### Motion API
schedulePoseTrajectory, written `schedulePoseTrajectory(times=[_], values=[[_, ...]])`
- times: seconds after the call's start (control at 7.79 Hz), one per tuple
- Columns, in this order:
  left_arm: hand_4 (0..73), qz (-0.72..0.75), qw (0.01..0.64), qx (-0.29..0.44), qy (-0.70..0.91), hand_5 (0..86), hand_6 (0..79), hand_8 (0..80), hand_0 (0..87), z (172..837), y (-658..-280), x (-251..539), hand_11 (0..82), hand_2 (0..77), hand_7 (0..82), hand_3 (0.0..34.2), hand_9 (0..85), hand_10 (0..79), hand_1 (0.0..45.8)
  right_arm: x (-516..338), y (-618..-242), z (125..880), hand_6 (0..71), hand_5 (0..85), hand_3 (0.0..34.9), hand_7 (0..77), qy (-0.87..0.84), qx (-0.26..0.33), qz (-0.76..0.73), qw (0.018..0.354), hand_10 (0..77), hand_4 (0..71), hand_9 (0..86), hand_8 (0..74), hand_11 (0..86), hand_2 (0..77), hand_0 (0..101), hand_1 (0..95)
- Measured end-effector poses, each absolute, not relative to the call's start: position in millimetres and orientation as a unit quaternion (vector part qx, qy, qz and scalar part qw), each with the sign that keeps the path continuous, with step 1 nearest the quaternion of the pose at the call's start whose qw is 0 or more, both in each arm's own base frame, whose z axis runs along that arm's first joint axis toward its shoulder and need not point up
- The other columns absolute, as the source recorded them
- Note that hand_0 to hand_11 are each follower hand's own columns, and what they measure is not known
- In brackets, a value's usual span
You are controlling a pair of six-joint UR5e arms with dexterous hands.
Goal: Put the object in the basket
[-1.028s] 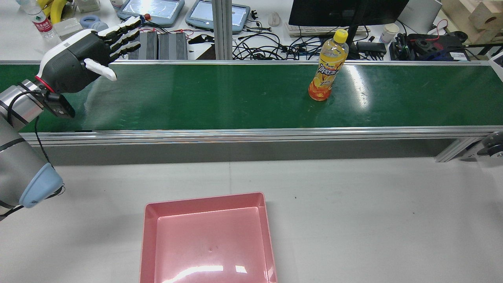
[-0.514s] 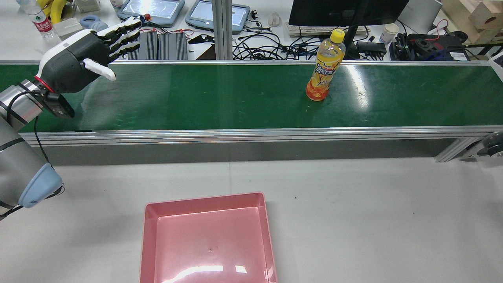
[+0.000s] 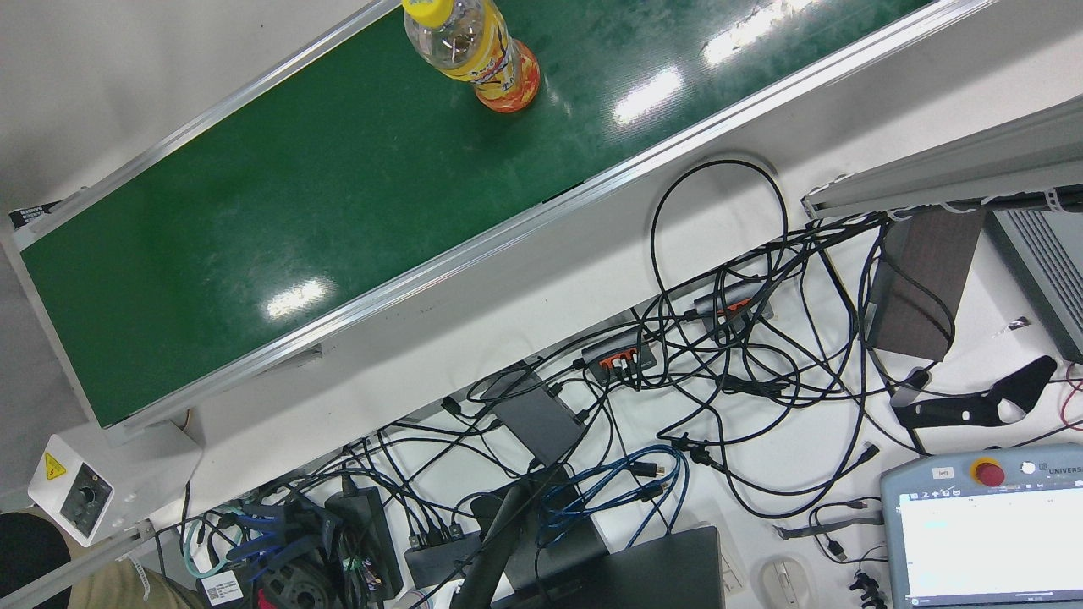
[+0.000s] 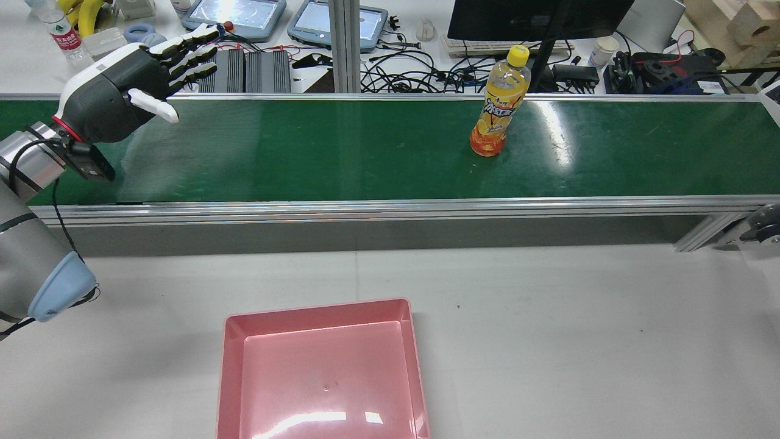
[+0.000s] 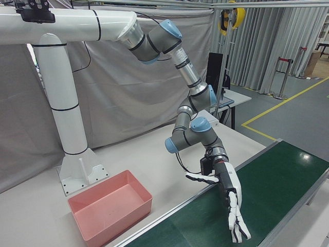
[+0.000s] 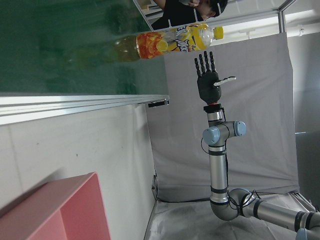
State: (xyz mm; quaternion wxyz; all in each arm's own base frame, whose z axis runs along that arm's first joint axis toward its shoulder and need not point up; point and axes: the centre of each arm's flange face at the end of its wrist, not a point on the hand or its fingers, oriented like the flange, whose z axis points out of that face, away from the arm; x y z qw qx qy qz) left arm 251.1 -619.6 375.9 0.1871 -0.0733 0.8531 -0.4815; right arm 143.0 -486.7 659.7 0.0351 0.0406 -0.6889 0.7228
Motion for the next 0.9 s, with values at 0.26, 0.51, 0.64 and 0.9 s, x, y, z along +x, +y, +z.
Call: schedulePoseTrajectory(times=[0.26, 0.51, 0.64, 0.9], values=[[15.3, -0.481, 0.186, -0.076, 0.853, 9.3, 0.0, 6.0, 52.6, 375.4, -619.3, 250.5, 11.4, 0.5, 0.5, 0.3, 7.1, 6.5, 6.5, 143.5, -486.6, 659.7, 0.0, 0.0, 0.0, 0.5, -0.689, 0.041, 0.723, 0.035, 0.0, 0.0, 0.0, 0.0, 0.0, 0.5, 0, 0.0], [15.3, -0.481, 0.185, -0.076, 0.854, 9.8, 0.0, 6.0, 52.4, 374.8, -619.0, 250.5, 11.4, 0.5, 0.5, 0.3, 7.1, 6.5, 6.5, 143.4, -486.6, 659.8, 0.0, 0.0, 0.0, 0.5, -0.689, 0.041, 0.723, 0.035, 0.0, 0.0, 0.0, 0.0, 0.0, 0.5, 0, 0.0], [15.3, -0.481, 0.185, -0.077, 0.854, 9.8, 0.0, 6.0, 52.3, 374.3, -619.1, 250.5, 10.9, 0.5, 0.5, 0.3, 7.1, 6.5, 6.5, 143.4, -486.6, 659.8, 0.0, 0.0, 0.0, 0.5, -0.689, 0.041, 0.723, 0.035, 0.0, 0.0, 0.0, 0.0, 0.0, 0.5, 0, 0.0], [15.3, -0.48, 0.185, -0.077, 0.854, 9.8, 0.0, 6.0, 52.3, 373.9, -618.9, 251.0, 10.4, 0.5, 0.5, 1.3, 7.1, 6.5, 6.5, 143.0, -486.7, 659.9, 0.0, 0.0, 0.0, 0.5, -0.689, 0.041, 0.723, 0.035, 0.0, 0.0, 0.0, 0.0, 0.0, 0.5, 0, 0.0]])
